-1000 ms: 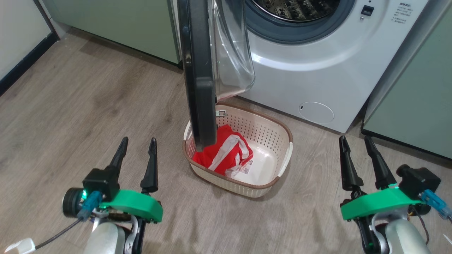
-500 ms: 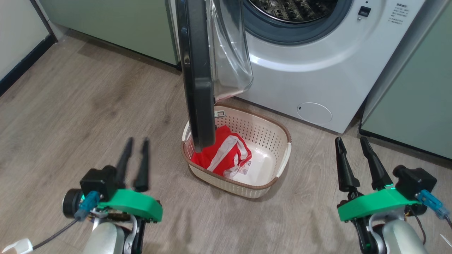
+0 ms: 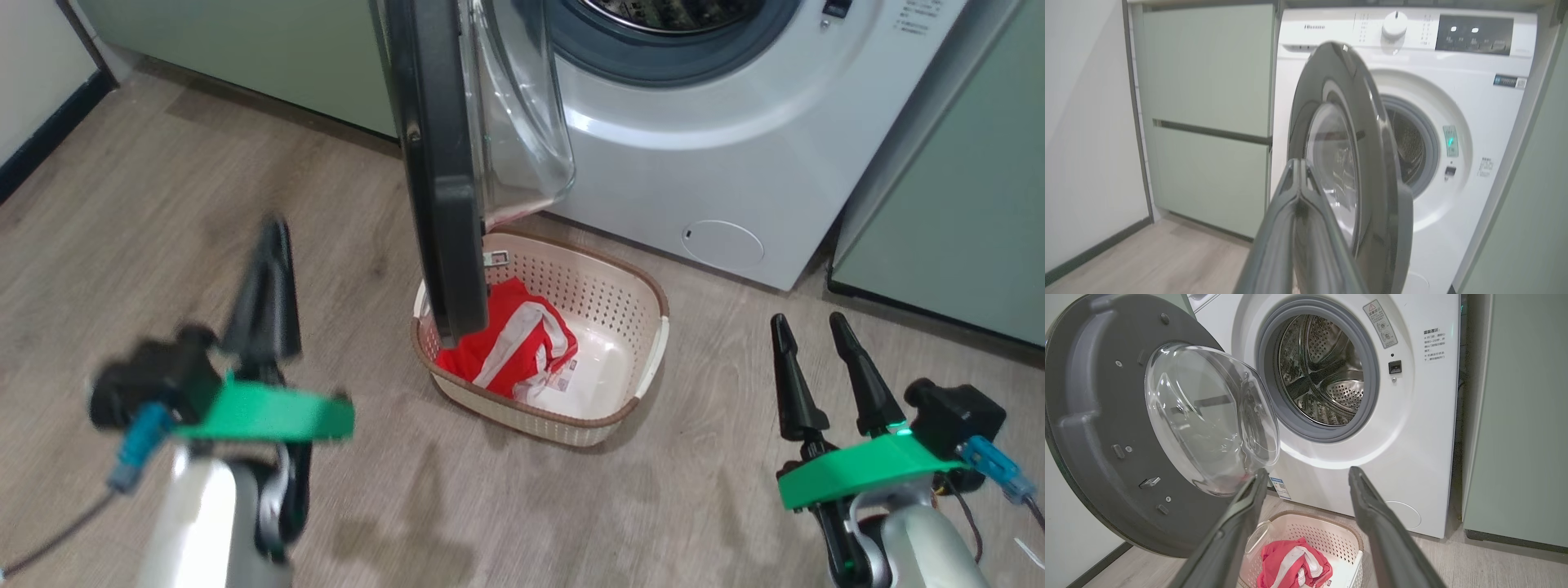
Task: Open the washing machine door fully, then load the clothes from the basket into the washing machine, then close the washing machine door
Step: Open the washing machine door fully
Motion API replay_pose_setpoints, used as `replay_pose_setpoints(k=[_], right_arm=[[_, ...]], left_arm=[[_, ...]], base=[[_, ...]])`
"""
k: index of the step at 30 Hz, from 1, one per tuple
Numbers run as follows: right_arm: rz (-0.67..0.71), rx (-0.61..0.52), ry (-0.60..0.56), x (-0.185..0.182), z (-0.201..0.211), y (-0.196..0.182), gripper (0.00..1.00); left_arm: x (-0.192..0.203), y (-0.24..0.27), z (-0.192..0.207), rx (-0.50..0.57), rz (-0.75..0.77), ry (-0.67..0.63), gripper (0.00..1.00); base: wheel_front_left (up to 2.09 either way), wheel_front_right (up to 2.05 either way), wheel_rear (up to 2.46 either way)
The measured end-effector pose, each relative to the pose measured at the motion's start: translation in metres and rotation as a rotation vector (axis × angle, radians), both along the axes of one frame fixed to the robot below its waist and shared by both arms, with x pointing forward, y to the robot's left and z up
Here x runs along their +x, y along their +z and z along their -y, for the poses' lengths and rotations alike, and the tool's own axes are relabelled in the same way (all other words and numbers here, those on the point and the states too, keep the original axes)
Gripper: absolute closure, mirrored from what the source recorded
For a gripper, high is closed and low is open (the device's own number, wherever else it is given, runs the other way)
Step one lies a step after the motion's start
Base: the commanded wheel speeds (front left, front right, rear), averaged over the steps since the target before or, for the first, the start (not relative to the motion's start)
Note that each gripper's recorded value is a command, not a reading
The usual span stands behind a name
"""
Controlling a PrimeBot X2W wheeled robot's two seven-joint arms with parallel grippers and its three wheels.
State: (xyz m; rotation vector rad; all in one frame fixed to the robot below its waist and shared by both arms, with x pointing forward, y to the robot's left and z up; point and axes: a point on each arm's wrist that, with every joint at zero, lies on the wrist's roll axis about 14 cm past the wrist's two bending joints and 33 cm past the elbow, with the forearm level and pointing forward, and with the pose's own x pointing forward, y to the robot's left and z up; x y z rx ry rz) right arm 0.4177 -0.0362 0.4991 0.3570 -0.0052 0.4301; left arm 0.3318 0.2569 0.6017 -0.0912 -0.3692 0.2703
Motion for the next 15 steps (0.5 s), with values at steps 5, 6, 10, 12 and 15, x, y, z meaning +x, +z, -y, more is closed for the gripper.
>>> replay_pose_setpoints(k=[5, 6, 10, 12, 15], right_arm=[[0.008, -0.001, -0.002, 0.003, 0.000, 0.002, 0.00], [0.011, -0.001, 0.000, 0.003, 0.000, 0.003, 0.00], [0.011, -0.002, -0.002, 0.001, 0.002, 0.003, 0.00], [0.011, -0.002, -0.011, 0.000, 0.005, 0.003, 0.00], [0.014, -0.002, -0.022, 0.000, 0.009, 0.004, 0.00]], left_arm=[[0.015, 0.073, 0.008, 0.055, 0.207, -0.022, 1.00], [0.017, 0.084, 0.012, 0.064, 0.241, -0.034, 1.00], [0.026, 0.105, 0.033, 0.062, 0.303, -0.105, 1.00], [0.032, 0.108, 0.050, 0.067, 0.310, -0.157, 1.00], [0.045, 0.099, 0.081, 0.076, 0.277, -0.257, 1.00]], base=[[0.00, 0.00, 0.00], [0.00, 0.00, 0.00], [0.00, 0.00, 0.00], [0.00, 0.00, 0.00], [0.00, 0.00, 0.00]])
